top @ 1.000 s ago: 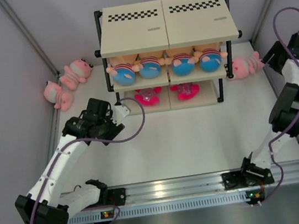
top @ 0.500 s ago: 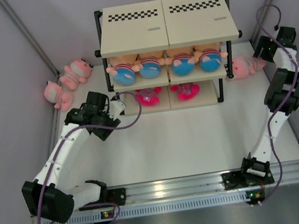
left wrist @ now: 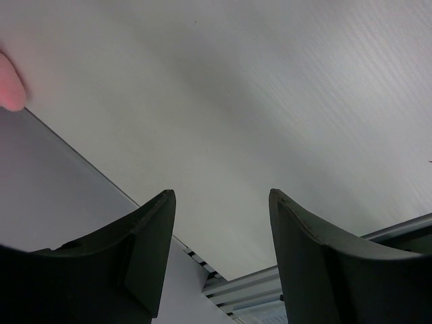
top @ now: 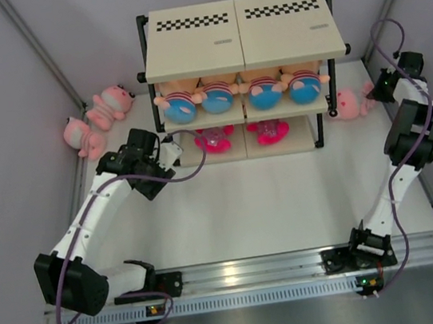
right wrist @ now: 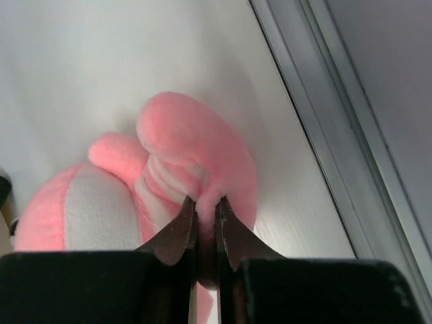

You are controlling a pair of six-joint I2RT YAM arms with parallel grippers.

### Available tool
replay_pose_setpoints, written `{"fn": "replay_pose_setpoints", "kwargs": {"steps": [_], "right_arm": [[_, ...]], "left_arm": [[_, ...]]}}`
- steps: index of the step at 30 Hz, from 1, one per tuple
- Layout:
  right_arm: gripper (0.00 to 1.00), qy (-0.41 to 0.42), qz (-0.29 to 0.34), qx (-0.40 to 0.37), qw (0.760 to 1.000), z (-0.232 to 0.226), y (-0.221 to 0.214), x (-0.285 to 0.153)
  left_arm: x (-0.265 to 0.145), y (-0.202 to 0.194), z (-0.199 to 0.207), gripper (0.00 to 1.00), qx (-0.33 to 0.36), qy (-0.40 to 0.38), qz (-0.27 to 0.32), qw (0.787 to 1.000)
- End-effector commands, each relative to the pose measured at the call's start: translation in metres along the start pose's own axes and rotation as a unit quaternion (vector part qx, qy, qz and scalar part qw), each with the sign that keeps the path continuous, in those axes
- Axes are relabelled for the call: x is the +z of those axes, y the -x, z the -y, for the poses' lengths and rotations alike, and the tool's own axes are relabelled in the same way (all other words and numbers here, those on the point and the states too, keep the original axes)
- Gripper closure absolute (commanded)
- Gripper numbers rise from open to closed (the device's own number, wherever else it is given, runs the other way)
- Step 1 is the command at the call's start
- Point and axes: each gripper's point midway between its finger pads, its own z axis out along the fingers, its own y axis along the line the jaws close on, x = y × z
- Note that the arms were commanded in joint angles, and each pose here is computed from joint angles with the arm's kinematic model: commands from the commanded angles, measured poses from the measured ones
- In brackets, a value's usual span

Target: Place and organize the stuffed toys onto the shelf

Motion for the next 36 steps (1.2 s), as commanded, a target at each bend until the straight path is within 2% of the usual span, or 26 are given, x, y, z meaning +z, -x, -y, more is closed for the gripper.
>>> {"fn": "replay_pose_setpoints", "kwargs": {"steps": [1,2,3,5,6,8,10,11,15,17,18,21,24,25,27,28,30,31,33,36], "right_arm": [[1.0,-0.051,0.076,0.046,0.995,-0.005,0.049,-0.063],[1.0,-0.061,0.087,0.058,0.993,-0.006,0.052,-0.077],[1.0,-0.06,0.133,0.069,0.987,-0.017,0.077,-0.114],[1.0,-0.08,0.187,0.08,0.976,-0.019,0.095,-0.152],[1.0,-0.074,0.239,0.081,0.965,-0.032,0.117,-0.195],[1.0,-0.094,0.29,0.084,0.949,-0.033,0.131,-0.236],[1.0,-0.095,0.357,0.064,0.927,-0.051,0.147,-0.311],[1.0,-0.101,0.355,0.065,0.927,-0.049,0.145,-0.311],[1.0,-0.109,0.431,0.036,0.895,-0.069,0.144,-0.415],[1.0,-0.102,0.45,0.028,0.887,-0.08,0.139,-0.448],[1.0,-0.087,0.468,0.021,0.879,-0.09,0.134,-0.474],[1.0,-0.018,0.472,-0.011,0.882,-0.128,0.118,-0.518],[1.0,0.096,0.433,-0.038,0.896,-0.177,0.09,-0.532],[1.0,0.14,0.406,-0.046,0.902,-0.193,0.077,-0.524],[1.0,0.199,0.373,-0.037,0.905,-0.215,0.053,-0.52],[1.0,0.193,0.351,-0.021,0.916,-0.212,0.043,-0.499],[1.0,0.233,0.333,-0.006,0.914,-0.23,0.017,-0.5],[1.0,0.223,0.324,0.009,0.919,-0.228,0.009,-0.483],[1.0,0.272,0.294,0.019,0.916,-0.251,-0.018,-0.485],[1.0,0.269,0.264,0.045,0.925,-0.271,-0.044,-0.455]], "left_arm": [[-0.013,0.009,-0.008,0.37,-0.015,0.013,0.022,1.0],[-0.016,0.01,-0.008,0.37,-0.016,0.013,0.027,0.999],[-0.019,0.012,-0.008,0.37,-0.018,0.013,0.034,0.999],[-0.026,0.014,-0.006,0.37,-0.015,0.007,0.046,0.999],[-0.031,0.017,-0.006,0.37,-0.013,0.004,0.055,0.998],[-0.038,0.022,-0.001,0.37,-0.007,-0.011,0.073,0.997],[-0.053,0.027,0.004,0.37,-0.002,-0.022,0.096,0.995],[-0.057,0.03,0.002,0.37,-0.002,-0.021,0.103,0.994],[-0.082,0.044,0.003,0.36,0.011,-0.018,0.145,0.989],[-0.089,0.048,0.001,0.35,0.012,-0.013,0.157,0.987],[-0.095,0.052,0.001,0.34,0.013,-0.012,0.168,0.986],[-0.108,0.062,0.006,0.29,0.014,-0.025,0.199,0.98],[-0.123,0.075,0.016,0.21,0.019,-0.053,0.237,0.97],[-0.126,0.079,0.018,0.16,0.02,-0.061,0.246,0.967],[-0.138,0.087,0.022,0.13,0.024,-0.076,0.269,0.96],[-0.143,0.092,0.028,0.1,0.026,-0.093,0.283,0.954],[-0.153,0.101,0.03,0.02,0.028,-0.105,0.302,0.947],[-0.157,0.104,0.033,0.02,0.026,-0.115,0.31,0.944],[-0.164,0.108,0.035,0.01,0.03,-0.12,0.32,0.939],[-0.166,0.113,0.036,0.01,0.03,-0.126,0.324,0.937]]}}
